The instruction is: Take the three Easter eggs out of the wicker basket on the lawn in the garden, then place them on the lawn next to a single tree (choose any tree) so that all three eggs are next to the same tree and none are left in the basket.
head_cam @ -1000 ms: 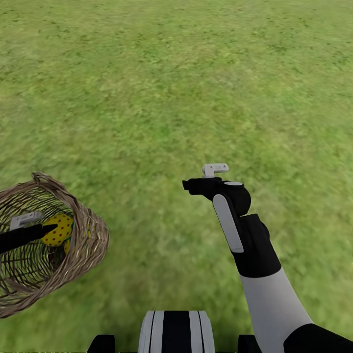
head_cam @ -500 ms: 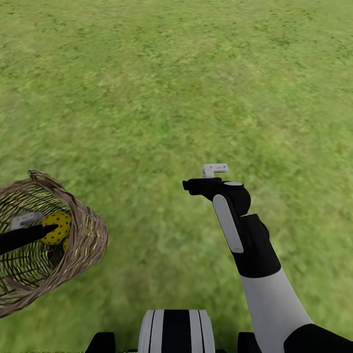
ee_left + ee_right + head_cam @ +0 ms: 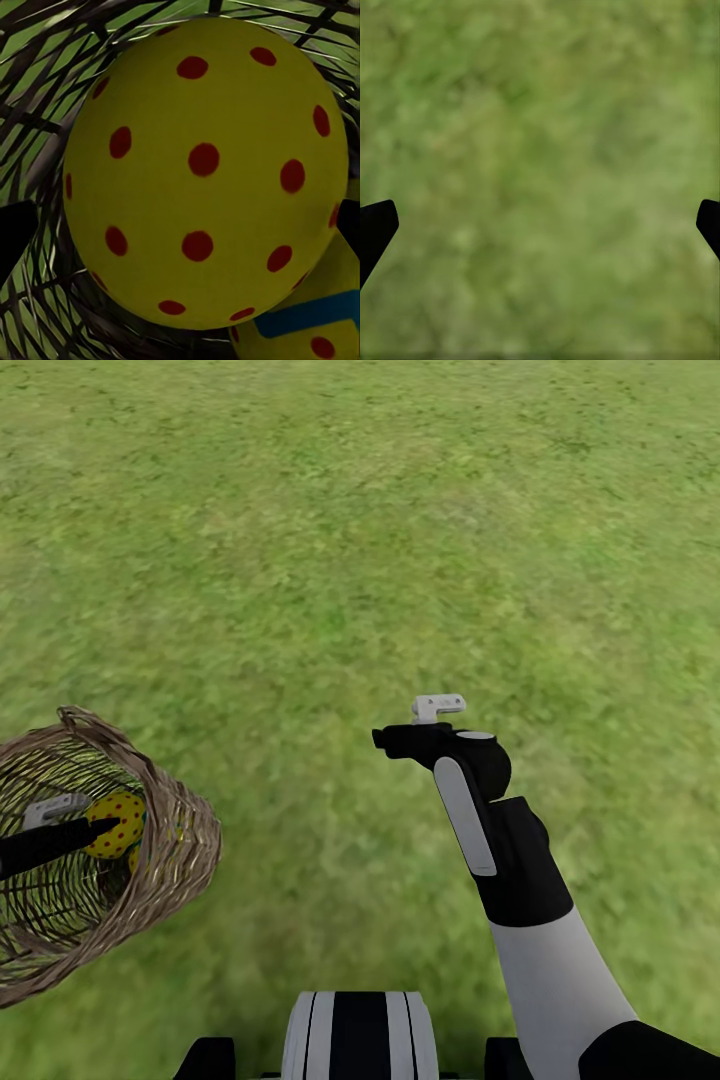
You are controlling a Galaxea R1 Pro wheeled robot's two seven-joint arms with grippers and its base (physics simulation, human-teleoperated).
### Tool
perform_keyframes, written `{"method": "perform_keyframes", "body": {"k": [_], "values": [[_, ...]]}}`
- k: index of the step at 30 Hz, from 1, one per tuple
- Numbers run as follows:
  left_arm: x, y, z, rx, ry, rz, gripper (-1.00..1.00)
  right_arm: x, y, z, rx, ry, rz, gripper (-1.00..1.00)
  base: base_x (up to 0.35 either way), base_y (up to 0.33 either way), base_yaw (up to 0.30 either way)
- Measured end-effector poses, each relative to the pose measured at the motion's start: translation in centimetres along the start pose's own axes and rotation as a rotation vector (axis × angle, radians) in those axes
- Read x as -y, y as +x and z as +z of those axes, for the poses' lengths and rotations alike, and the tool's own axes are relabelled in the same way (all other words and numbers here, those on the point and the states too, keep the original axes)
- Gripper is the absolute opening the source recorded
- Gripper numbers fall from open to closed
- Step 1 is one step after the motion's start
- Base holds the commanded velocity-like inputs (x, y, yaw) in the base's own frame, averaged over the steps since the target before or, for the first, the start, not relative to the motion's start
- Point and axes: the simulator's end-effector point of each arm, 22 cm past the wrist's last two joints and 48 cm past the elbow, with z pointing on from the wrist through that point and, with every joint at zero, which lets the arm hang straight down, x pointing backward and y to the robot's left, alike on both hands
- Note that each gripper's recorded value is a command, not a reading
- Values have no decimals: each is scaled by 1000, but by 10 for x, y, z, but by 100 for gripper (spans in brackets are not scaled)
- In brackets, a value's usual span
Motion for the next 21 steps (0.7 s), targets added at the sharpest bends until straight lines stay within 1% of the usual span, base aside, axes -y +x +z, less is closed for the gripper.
{"method": "perform_keyframes", "body": {"k": [2,5,21], "values": [[1,0,0,0,2,-1,100,0,0,0,-1,0,0,100,0,0,0],[0,6,5,-11,1,-2,100,1,7,6,-13,0,2,100,0,0,0],[4,5,5,-7,20,-5,100,1,7,6,-14,0,2,100,0,0,0]]}}
